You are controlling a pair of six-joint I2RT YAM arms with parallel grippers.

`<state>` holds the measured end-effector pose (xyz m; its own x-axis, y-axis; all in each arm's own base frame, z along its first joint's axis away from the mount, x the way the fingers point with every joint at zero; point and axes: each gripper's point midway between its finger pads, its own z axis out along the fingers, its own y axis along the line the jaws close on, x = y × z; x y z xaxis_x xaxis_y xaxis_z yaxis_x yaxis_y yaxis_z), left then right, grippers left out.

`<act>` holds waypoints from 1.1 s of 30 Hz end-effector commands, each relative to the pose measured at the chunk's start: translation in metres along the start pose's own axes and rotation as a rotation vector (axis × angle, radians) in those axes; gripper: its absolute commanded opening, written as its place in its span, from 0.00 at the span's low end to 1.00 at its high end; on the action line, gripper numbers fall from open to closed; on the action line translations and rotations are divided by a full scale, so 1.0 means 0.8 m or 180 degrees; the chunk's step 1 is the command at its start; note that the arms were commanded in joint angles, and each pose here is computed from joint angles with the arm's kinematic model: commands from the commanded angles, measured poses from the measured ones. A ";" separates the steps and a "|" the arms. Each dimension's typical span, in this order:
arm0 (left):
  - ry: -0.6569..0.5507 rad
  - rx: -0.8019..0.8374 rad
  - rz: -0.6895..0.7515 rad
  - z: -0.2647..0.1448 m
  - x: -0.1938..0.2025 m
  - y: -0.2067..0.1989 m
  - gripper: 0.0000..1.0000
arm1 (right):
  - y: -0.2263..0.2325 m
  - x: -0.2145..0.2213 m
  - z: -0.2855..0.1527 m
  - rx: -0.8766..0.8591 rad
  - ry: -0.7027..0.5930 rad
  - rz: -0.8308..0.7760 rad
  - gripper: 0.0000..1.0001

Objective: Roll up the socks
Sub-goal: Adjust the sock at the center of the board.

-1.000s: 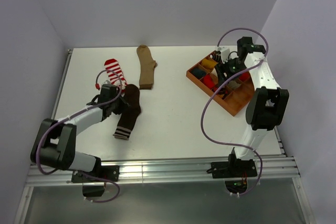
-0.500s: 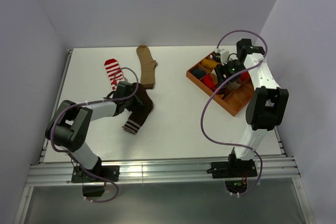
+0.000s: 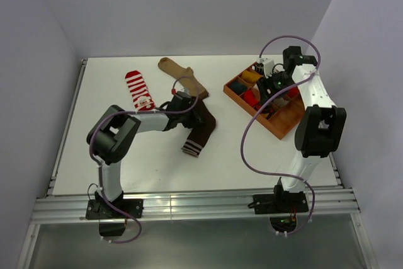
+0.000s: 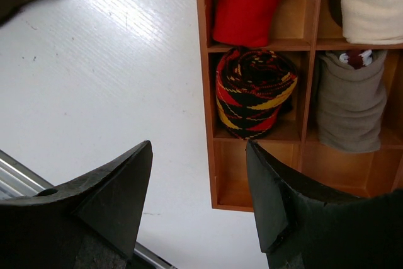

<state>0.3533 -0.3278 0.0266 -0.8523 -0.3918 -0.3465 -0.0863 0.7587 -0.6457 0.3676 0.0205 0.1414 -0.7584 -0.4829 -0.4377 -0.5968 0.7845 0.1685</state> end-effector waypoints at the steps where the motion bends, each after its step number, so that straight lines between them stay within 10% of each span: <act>1: 0.0439 -0.0268 0.0142 0.016 0.051 0.026 0.32 | 0.016 -0.012 -0.016 0.0061 -0.0138 -0.0105 0.68; 19: 0.0032 0.0492 0.0324 -0.067 -0.013 -0.084 0.43 | 0.067 -0.043 0.003 0.0305 -0.0190 -0.0431 0.68; 33: -0.1665 0.0445 -0.0399 -0.288 -0.208 -0.022 0.45 | 0.241 -0.048 0.076 0.0098 -0.0336 -0.1209 0.67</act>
<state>0.3888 -0.1756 0.2386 -0.5151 -0.6824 -0.5186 -0.0462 0.6263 -0.7782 0.2939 0.1878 0.1267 -0.4918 -0.7291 -0.4760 -0.8296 0.5583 0.0021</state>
